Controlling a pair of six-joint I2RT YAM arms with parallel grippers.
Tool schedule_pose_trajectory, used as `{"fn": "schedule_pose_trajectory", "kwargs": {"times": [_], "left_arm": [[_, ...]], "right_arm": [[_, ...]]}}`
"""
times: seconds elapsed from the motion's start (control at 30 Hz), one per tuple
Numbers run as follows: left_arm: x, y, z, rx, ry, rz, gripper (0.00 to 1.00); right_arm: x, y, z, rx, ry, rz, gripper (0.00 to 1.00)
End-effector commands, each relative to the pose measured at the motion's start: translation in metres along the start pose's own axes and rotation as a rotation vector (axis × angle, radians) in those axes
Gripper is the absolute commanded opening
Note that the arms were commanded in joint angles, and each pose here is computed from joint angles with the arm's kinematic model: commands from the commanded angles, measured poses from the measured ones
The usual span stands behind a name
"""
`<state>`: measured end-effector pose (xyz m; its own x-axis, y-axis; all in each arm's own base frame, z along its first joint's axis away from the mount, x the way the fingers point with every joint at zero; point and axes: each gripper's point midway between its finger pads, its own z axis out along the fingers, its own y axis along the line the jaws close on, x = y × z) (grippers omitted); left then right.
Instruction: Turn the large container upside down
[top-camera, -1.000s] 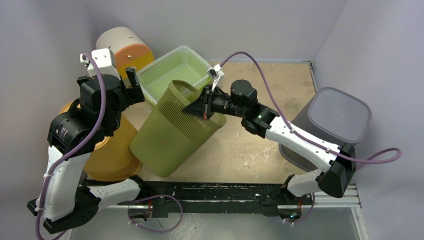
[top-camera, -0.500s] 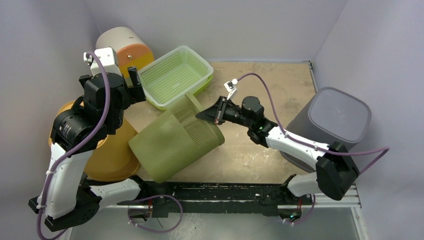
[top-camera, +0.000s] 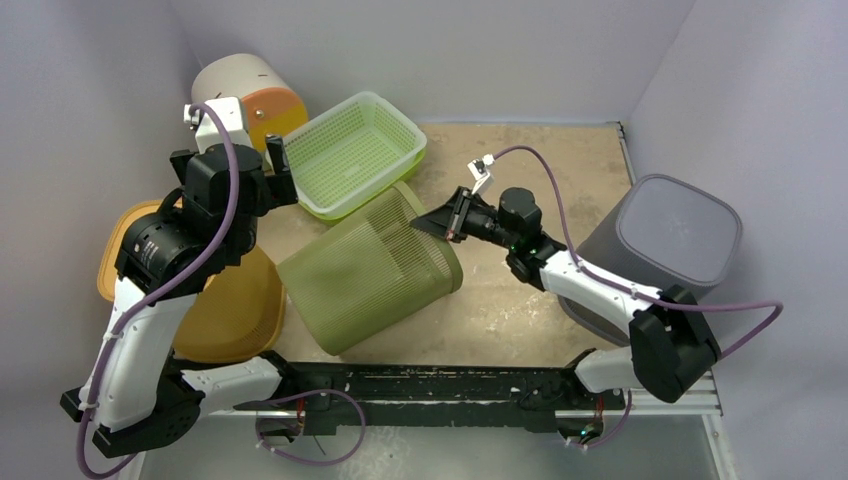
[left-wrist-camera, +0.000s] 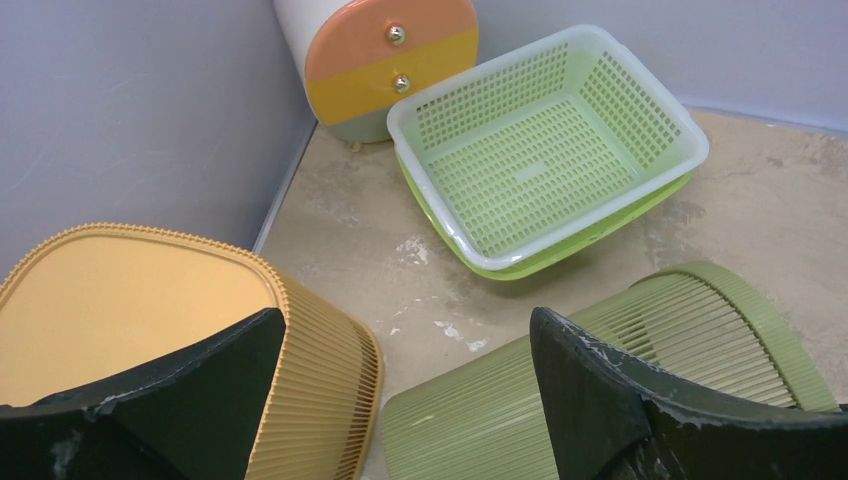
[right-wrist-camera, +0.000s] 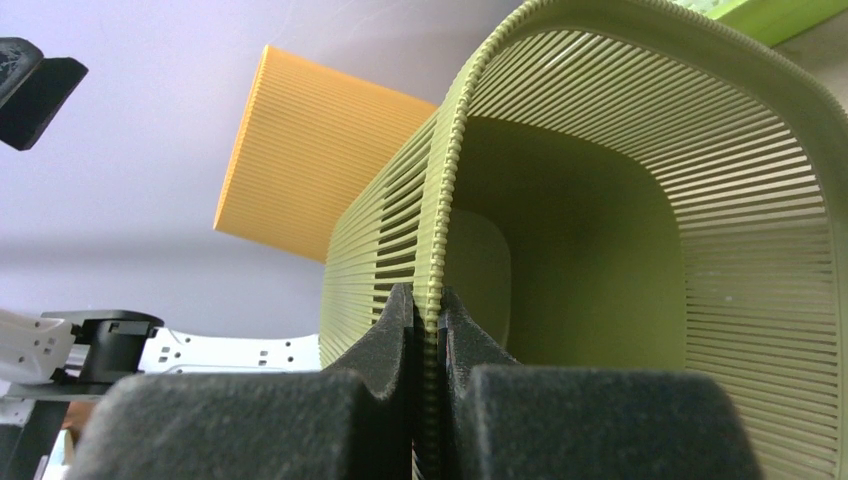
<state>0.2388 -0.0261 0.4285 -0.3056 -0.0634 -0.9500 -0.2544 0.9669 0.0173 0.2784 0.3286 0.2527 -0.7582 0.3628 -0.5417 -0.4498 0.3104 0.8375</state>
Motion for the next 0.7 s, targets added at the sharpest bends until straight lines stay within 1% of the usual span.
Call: {"fn": "schedule_pose_trajectory", "kwargs": {"times": [0.0,0.07,0.13,0.23,0.27,0.37,0.43,0.57,0.67], "left_arm": [[-0.01,0.003,-0.002,-0.013,-0.03,-0.008,0.9],[-0.013,0.003,-0.002,-0.011,-0.03,-0.005,0.9],[-0.015,0.001,-0.002,-0.007,-0.031,-0.004,0.9],[-0.017,0.0,-0.002,-0.004,-0.031,-0.004,0.9],[-0.018,0.0,-0.002,-0.006,-0.031,-0.003,0.9],[-0.017,0.002,-0.003,-0.013,-0.03,0.002,0.9],[-0.017,0.004,-0.003,-0.021,-0.029,0.007,0.9],[-0.016,0.003,-0.001,-0.027,-0.023,0.012,0.9],[-0.016,0.001,0.001,-0.032,-0.015,0.02,0.9]], "right_arm": [[-0.019,0.051,0.018,-0.144,-0.039,-0.187,0.0],[-0.008,0.073,0.029,-0.204,-0.023,-0.186,0.0],[-0.009,0.101,0.036,-0.291,-0.042,-0.17,0.0],[-0.005,0.104,0.039,-0.334,-0.043,-0.12,0.0],[0.004,0.094,0.038,-0.321,-0.019,-0.095,0.0],[0.009,0.065,0.034,-0.28,-0.012,-0.044,0.0],[0.011,0.047,0.026,-0.291,-0.012,0.018,0.0],[0.018,-0.004,0.009,-0.289,-0.007,0.152,0.0],[0.012,-0.041,-0.004,-0.274,-0.022,0.184,0.0]]}}
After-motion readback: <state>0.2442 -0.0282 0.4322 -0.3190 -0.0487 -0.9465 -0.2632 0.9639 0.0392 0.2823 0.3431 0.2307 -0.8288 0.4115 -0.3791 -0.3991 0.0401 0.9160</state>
